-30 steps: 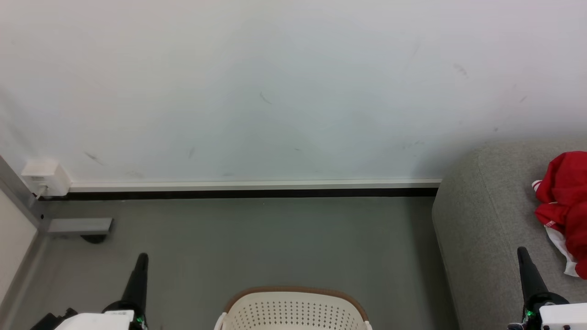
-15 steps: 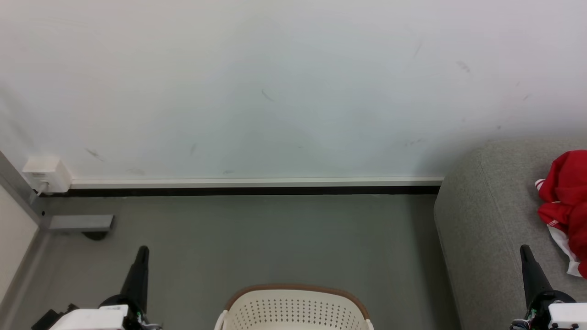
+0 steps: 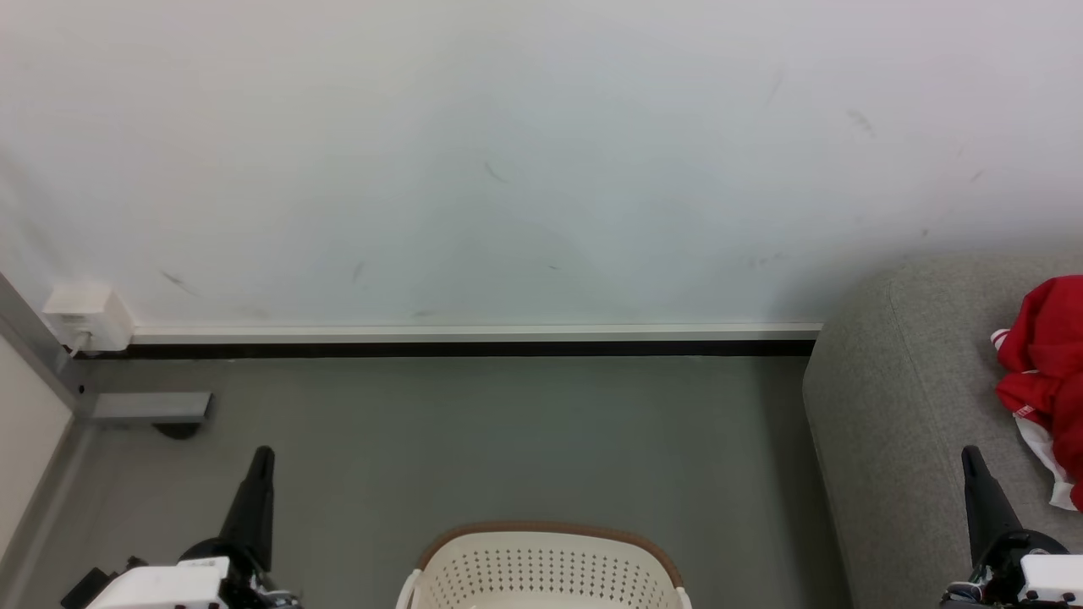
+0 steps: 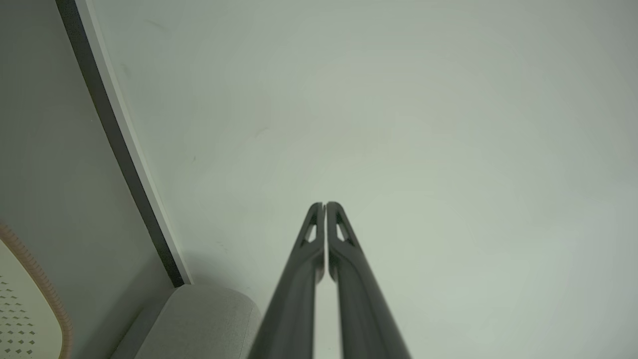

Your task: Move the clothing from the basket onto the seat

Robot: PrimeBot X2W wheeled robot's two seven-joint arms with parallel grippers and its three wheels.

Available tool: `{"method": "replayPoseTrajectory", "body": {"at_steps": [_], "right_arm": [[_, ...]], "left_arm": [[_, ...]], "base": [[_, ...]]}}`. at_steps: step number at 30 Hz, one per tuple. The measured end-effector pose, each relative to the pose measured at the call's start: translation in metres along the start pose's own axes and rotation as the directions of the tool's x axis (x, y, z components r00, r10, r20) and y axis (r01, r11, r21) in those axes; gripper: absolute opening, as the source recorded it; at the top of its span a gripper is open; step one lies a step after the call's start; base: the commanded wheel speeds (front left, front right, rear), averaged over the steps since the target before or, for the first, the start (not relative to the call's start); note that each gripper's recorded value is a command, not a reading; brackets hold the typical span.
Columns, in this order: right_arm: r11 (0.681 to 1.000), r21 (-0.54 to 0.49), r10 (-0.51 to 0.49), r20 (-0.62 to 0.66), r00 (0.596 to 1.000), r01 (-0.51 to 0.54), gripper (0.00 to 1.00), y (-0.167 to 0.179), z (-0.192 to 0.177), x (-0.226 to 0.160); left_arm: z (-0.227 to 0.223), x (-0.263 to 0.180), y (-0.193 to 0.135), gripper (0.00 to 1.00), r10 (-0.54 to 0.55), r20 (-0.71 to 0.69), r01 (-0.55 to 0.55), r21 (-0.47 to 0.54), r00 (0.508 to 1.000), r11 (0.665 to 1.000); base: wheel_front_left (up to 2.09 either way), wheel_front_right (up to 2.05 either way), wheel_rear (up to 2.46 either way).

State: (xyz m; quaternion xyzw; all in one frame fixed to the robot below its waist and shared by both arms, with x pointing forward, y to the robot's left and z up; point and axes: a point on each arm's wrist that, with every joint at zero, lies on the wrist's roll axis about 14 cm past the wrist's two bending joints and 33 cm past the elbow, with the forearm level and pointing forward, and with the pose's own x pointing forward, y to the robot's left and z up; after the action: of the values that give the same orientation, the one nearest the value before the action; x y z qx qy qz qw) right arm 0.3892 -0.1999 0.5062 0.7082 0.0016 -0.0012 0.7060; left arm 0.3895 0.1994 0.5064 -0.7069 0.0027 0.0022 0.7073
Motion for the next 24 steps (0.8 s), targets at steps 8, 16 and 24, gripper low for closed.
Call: {"method": "replayPoseTrajectory", "body": {"at_steps": [8,16,24], "right_arm": [[1.000,0.000,0.000,0.000,1.000,0.000,0.00,0.0001,0.0000,0.0001],[1.000,0.000,0.001,0.000,1.000,-0.001,0.00,0.0002,0.0001,0.0001],[1.000,0.000,0.001,0.000,1.000,-0.001,0.00,0.0002,0.0001,0.0001]], "left_arm": [[0.0001,0.0000,-0.0001,0.00,-0.001,0.000,0.001,0.000,1.000,1.000],[0.0000,0.0000,-0.0002,0.00,-0.001,0.000,0.001,0.000,1.000,1.000],[0.0000,0.0000,-0.0002,0.00,-0.001,0.000,0.001,0.000,1.000,1.000]], "base": [[0.00,0.00,0.00],[0.00,0.00,0.00],[0.00,0.00,0.00]]}}
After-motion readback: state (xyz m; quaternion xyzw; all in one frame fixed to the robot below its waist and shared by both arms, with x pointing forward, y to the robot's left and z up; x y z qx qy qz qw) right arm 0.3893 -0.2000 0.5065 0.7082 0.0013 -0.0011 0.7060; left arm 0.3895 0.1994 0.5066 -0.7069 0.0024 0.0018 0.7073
